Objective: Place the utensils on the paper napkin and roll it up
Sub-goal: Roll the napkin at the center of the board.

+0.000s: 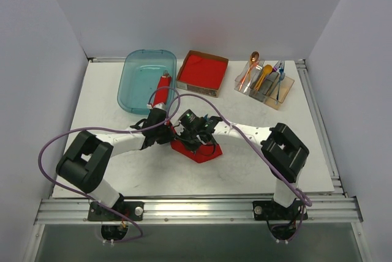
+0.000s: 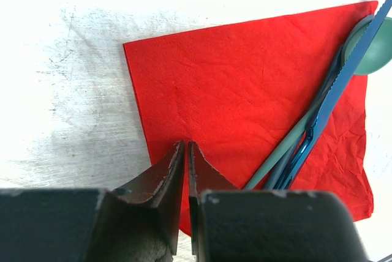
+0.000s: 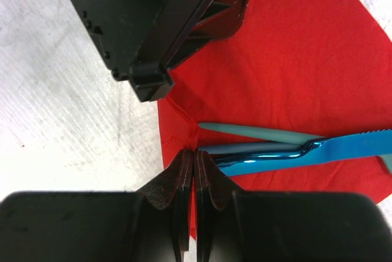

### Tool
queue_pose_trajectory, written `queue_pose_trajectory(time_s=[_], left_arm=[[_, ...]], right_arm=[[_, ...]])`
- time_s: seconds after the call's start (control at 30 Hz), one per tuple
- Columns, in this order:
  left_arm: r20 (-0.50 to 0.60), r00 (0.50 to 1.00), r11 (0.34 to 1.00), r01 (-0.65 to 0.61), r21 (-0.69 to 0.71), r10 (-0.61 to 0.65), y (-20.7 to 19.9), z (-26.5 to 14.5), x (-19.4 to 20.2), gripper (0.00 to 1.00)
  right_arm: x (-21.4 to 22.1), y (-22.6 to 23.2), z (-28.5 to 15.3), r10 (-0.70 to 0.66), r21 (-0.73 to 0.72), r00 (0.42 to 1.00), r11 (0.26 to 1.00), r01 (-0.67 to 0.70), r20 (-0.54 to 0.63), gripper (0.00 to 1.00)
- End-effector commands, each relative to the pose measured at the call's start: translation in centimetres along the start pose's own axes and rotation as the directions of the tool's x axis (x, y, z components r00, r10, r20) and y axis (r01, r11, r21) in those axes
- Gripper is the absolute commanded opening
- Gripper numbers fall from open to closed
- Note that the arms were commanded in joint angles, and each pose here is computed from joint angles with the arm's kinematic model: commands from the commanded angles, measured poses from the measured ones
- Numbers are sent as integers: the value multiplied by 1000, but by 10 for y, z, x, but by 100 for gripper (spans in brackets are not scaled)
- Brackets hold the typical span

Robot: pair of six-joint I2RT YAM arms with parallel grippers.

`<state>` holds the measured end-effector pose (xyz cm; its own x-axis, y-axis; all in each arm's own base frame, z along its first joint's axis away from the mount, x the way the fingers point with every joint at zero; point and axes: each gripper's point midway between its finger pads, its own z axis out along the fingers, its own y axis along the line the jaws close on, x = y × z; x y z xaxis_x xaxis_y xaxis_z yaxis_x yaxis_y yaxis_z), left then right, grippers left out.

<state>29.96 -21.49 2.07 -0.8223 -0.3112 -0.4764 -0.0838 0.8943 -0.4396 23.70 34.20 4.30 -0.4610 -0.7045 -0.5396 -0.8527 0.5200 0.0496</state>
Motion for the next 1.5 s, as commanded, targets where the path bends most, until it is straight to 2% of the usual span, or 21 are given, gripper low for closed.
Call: queue_pose_trajectory(time_s=[0.0, 0.9, 1.47], left_arm=[[2, 998, 998, -66, -5, 66, -7, -7, 9, 16], [-6, 997, 997, -82, -14, 82, -7, -2, 13, 16], [-5, 996, 996, -91, -17, 91, -8, -1, 13, 15]], right_arm=[[-50, -24, 1, 52, 71, 990, 996, -61, 132, 4], [-66, -50, 13, 77, 94, 986, 991, -91, 145, 3], [-59, -66, 28, 111, 111, 986, 986, -126, 128, 3]])
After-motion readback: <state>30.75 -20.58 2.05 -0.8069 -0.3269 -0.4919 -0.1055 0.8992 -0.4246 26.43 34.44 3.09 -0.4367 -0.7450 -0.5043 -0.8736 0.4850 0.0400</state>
